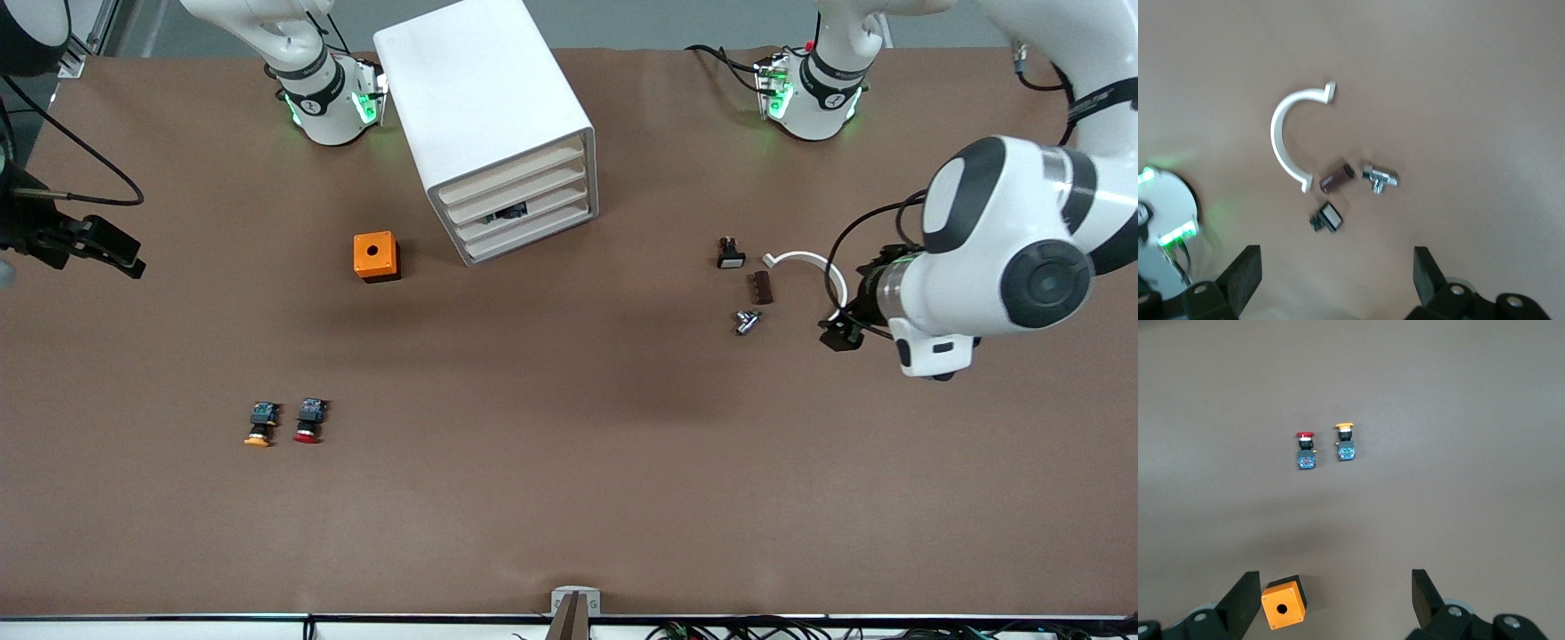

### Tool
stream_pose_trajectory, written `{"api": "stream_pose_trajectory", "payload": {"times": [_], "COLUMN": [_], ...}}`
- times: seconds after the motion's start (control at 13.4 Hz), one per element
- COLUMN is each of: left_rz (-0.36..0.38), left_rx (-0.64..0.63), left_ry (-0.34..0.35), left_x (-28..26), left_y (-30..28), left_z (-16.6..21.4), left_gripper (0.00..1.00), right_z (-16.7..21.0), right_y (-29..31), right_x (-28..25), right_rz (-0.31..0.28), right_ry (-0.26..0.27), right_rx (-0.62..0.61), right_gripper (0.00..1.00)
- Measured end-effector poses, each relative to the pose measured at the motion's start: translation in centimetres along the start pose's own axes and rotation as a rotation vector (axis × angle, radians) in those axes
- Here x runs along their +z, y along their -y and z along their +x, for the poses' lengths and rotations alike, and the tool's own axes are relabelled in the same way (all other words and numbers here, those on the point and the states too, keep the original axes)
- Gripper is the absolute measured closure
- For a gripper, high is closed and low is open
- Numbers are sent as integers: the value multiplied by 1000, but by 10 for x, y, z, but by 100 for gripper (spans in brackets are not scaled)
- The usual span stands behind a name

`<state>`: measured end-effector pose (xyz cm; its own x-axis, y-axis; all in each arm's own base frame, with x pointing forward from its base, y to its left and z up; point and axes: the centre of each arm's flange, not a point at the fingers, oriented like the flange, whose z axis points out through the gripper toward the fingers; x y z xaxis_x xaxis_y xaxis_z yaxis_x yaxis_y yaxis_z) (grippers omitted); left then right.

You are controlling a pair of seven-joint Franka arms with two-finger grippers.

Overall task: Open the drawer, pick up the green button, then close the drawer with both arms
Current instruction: 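Reach the left gripper to the drawer handle while the right gripper approaches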

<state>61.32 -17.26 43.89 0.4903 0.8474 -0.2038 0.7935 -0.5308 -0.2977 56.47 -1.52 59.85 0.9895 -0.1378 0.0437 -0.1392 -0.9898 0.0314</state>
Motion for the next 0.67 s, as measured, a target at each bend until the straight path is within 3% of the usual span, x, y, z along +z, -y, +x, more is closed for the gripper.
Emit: {"api": "stream_pose_trajectory", "payload": {"times": [0.22,0.45,0.67], "left_rz": [48,117,219], "left_rx": [-161,-298,-386], "left_ry": [59,165,197], "left_x": [31,67,116], "left_y": [-23,-45,-68], "left_z": [-29,-64,-107], "left_gripper": [0,0,0], "right_z": [9,19,28], "right_y": [3,6,14], "right_x": [24,50,78], "right_rz": [-7,-15,-21], "right_ry": [38,71,105], "right_rx": [34,82,129], "right_gripper": [0,0,0]}}
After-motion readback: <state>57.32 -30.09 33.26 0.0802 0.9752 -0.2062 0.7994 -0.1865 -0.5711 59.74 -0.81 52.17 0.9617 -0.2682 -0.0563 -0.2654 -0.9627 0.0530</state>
